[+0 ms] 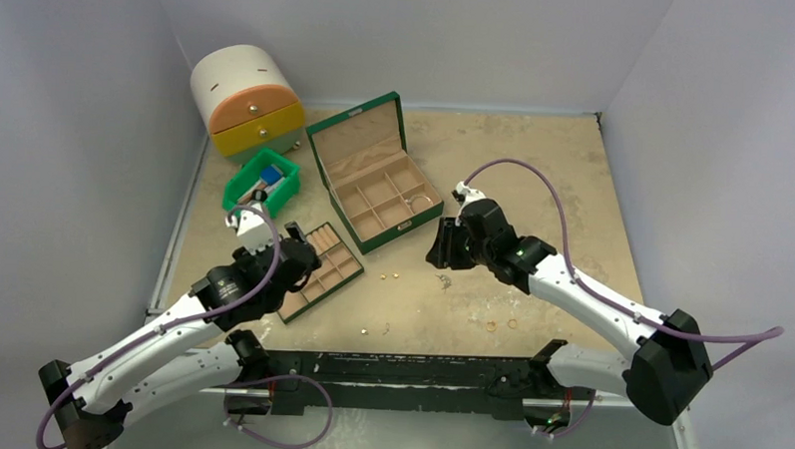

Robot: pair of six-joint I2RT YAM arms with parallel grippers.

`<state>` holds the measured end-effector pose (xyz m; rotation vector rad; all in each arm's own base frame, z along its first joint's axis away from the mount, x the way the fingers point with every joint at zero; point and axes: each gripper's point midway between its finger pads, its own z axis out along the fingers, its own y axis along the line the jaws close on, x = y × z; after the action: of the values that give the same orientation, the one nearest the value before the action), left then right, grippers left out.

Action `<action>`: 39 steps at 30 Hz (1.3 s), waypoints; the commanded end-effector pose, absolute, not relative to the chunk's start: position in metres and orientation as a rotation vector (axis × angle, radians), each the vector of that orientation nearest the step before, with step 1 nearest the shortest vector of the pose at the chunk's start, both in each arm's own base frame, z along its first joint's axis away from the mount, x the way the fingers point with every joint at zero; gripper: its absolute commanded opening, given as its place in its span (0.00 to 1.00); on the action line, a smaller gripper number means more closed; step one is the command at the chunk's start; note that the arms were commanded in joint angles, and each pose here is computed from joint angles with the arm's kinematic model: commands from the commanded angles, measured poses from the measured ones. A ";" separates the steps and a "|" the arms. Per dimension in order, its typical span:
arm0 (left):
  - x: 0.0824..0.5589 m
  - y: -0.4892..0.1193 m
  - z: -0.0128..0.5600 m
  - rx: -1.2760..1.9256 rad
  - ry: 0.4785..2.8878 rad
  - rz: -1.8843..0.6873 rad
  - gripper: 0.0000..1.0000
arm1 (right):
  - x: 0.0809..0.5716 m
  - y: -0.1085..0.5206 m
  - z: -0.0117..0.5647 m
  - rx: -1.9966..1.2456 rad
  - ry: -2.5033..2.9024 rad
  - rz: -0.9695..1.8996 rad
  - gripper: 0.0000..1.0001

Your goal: Organize the mixed jewelry

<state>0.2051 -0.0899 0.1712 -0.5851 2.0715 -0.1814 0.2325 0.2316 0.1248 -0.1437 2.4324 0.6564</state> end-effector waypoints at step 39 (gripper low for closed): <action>0.213 -0.059 0.030 -0.743 2.370 0.102 0.36 | 0.222 0.206 0.130 -0.172 2.365 0.578 0.46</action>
<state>0.2054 -0.0624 0.0251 -0.7533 2.4022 0.0929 0.2193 0.2065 0.1253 -0.1677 2.3904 0.5911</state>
